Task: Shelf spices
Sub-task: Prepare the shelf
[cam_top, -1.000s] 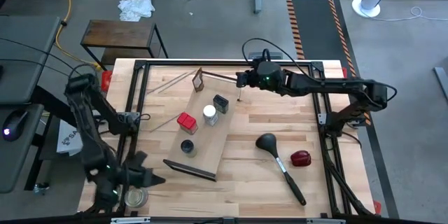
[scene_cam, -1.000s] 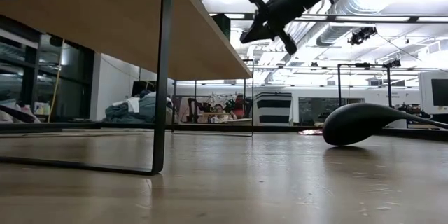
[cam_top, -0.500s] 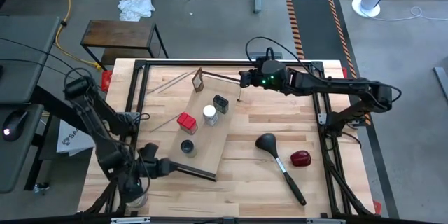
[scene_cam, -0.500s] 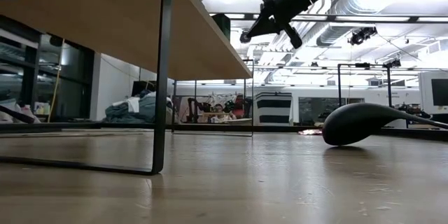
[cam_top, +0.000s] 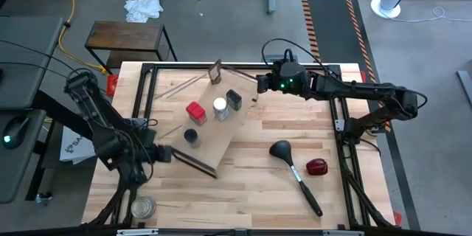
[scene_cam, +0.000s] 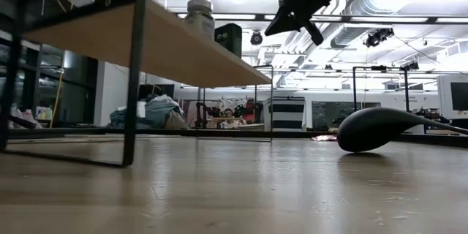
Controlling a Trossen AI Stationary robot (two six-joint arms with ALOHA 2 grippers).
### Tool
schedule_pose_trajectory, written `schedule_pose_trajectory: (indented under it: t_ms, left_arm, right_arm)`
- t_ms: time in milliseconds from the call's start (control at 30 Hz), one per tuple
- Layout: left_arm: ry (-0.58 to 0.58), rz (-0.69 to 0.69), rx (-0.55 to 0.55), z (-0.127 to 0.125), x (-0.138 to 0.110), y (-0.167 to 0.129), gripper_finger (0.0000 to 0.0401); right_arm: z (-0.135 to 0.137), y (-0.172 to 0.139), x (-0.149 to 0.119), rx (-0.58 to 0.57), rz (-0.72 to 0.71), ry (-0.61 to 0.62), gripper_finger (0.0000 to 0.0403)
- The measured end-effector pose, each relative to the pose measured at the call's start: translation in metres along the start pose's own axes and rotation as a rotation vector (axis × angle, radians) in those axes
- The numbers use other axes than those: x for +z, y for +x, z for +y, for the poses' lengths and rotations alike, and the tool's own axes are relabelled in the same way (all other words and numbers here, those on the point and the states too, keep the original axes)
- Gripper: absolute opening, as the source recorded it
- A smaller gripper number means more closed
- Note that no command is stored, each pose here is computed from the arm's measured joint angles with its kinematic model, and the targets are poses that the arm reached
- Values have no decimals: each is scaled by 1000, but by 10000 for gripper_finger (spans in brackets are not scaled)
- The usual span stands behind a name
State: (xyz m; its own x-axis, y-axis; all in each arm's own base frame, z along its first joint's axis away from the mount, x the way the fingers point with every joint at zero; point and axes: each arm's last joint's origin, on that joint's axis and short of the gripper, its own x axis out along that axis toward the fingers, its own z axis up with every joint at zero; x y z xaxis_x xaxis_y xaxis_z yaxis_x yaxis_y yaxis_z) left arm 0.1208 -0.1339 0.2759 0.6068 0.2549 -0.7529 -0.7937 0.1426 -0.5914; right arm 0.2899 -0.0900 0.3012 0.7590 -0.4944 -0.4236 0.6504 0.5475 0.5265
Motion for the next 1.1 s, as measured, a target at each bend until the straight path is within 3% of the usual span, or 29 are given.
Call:
schedule_pose_trajectory:
  t_ms: [100,233,400,500,700,833,1100]
  left_arm:
    - [25,-58,40,6,20,-4,0]
    - [35,-112,71,12,43,-11,0]
    - [23,-144,71,18,60,-17,0]
    - [19,-145,72,19,63,-18,0]
    - [70,-39,179,19,50,-15,0]
    - [108,64,243,16,26,-8,0]
    - [121,41,241,11,-2,6,0]
  right_arm:
    - [-3,0,-5,-15,70,-12,0]
    - [-19,2,-2,-101,105,86,0]
    - [-53,9,30,-173,13,210,0]
    - [-81,16,47,-131,80,286,0]
    - [-119,38,50,-3,304,361,0]
    - [-128,48,49,40,345,355,0]
    - [-133,63,42,100,408,359,0]
